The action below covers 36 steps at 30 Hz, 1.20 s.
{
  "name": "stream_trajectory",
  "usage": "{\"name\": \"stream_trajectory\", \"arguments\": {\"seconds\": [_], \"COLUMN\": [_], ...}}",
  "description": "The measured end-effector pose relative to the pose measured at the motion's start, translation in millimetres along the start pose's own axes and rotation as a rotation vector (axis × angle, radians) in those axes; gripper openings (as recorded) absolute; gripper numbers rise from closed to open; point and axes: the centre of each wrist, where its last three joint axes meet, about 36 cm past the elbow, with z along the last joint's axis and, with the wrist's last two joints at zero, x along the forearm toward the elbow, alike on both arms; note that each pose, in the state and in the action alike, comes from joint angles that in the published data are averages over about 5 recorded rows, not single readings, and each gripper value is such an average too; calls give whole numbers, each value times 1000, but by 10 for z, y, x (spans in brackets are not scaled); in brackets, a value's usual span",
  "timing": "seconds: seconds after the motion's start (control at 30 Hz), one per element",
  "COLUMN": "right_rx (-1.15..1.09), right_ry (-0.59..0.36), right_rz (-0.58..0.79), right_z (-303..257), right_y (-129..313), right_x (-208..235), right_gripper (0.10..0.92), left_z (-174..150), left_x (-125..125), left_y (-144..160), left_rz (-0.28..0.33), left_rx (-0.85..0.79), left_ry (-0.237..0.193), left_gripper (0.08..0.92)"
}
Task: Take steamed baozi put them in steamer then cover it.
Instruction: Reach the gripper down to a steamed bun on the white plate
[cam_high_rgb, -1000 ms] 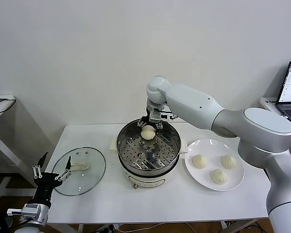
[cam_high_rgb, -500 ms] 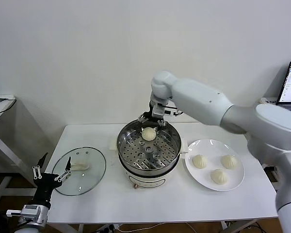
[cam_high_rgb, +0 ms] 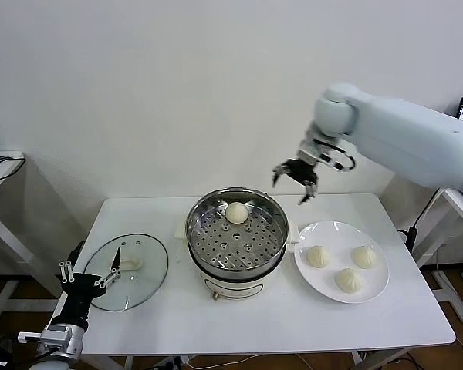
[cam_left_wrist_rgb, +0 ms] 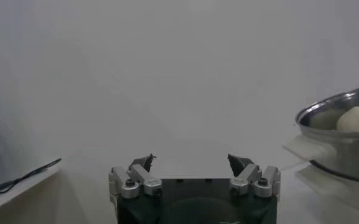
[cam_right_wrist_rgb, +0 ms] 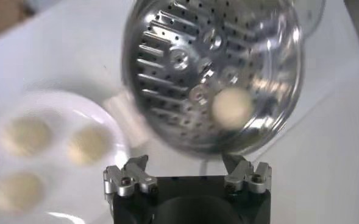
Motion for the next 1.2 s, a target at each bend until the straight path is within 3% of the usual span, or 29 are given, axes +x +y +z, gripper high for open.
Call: {"name": "stream_trajectory", "arguments": {"seconds": [0.23, 0.5, 1.2], "right_rx": [-290, -477, -611], "right_ry": [17, 45, 55], "right_rz": [-23, -24, -36], "right_z": [296, 516, 572], "right_y": [480, 770, 1027], "right_x": [-326, -779, -1735], "right_gripper": [823, 823, 823], "left_z": [-25, -14, 44], "left_x": [-6, -3, -18], "left_y": [-36, -35, -54], "left_rz": [7, 5, 5], "left_rx": [6, 6, 11], "left_ry": [-8, -6, 6], "left_gripper": [823, 823, 823]}}
